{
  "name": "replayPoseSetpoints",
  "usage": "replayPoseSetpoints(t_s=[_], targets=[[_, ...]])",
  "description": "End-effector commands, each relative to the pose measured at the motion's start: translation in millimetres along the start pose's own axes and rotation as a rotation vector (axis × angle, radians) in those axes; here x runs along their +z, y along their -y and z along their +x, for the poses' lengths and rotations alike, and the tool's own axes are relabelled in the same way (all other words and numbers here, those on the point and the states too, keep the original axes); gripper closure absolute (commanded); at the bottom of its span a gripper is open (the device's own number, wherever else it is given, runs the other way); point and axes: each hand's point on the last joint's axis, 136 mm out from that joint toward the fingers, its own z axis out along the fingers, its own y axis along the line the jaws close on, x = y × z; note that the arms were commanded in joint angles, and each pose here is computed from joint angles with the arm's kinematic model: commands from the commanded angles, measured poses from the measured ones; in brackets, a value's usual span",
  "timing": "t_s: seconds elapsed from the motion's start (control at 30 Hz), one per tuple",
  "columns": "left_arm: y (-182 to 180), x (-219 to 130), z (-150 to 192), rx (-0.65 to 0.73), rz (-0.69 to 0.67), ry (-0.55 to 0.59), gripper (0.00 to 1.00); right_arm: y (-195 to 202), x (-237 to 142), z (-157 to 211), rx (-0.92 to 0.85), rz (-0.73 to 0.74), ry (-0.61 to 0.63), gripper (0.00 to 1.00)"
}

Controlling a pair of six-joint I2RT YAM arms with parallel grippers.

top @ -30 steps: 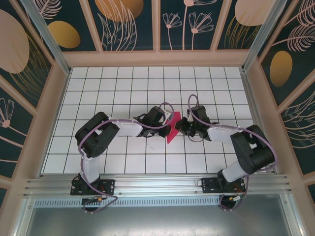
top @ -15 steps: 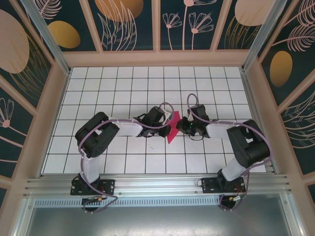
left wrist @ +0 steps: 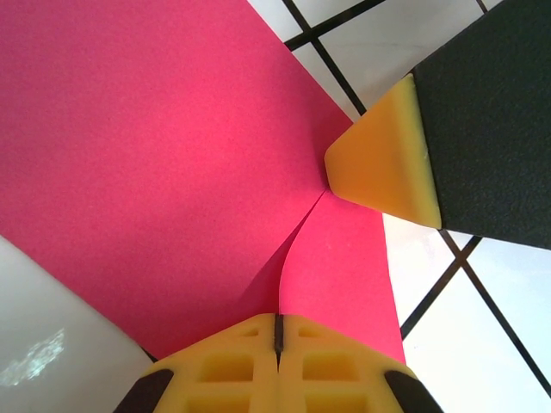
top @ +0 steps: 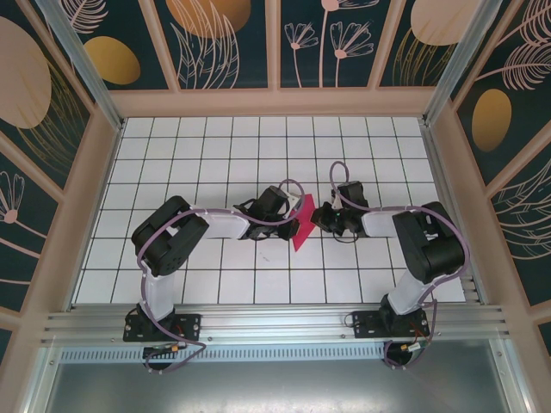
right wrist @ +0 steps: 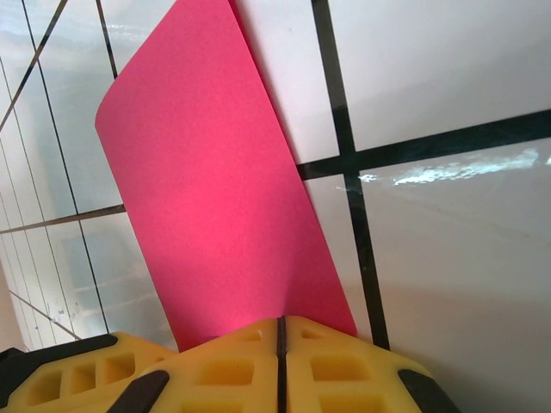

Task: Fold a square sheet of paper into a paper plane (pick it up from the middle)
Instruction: Third fold the triangle at the center of the table.

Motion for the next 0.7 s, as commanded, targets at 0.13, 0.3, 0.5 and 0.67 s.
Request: replayPoseSetpoints(t_s=[0.13, 0.3, 0.5, 0.67], targets=[[-17, 2, 29, -0.038, -0.061, -0.100, 0.98, -21, -15, -20, -0.066, -0.037, 0.042, 0.89], [-15, 0, 23, -0.046, -0.061, -0.083, 0.97, 10, 3, -11, -0.019, 0.035, 0.000, 0.90], [-12, -14, 1, -0.070, -0.086, -0.011, 0.84, 32, 10, -3, -0.001, 0.098, -0.016, 0.91], [-23, -41, -28, -0.116, -0.218, 0.081, 0.64, 27, 8, -5, -0.021, 0.092, -0.018, 0.91]])
